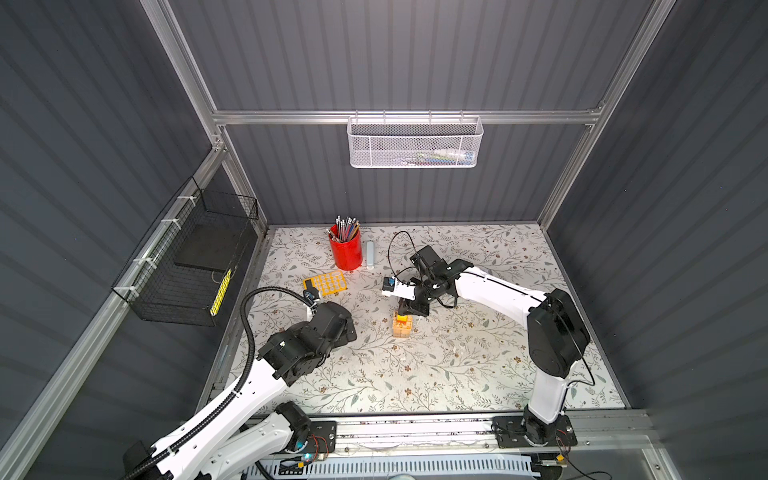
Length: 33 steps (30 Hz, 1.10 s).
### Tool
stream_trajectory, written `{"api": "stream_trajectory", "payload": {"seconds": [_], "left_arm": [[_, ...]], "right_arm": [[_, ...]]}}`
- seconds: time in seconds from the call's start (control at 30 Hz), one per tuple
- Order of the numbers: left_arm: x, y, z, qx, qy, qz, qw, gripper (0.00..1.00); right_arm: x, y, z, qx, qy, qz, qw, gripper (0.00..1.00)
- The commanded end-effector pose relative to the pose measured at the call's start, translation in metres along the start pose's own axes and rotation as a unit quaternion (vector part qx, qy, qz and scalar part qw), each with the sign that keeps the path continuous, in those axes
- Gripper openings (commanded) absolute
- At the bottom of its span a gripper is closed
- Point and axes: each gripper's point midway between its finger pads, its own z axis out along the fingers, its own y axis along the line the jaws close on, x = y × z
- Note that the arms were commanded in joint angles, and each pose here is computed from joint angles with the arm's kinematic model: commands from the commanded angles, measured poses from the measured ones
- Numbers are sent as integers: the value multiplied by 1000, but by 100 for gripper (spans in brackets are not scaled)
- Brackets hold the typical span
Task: Build the wood block tower
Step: 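Lower the brown block onto the yellow cube with the right gripper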
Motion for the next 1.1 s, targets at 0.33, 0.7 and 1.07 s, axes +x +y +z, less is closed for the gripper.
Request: {"api": "stream_trajectory", "payload": {"seconds": [0.33, 0.7, 1.07], "left_arm": [[1, 4, 0, -11, -3, 10, 1000, 99], [1, 6, 0, -13, -3, 8, 1000, 99], [1, 7, -1, -14, -4, 7, 1000, 99]], "right_arm": [[2, 2, 8, -8, 13, -4, 1000, 29], [3, 1, 13, -9, 20, -6, 1000, 31], [4, 1, 15, -10, 27, -3, 1000, 40]]}}
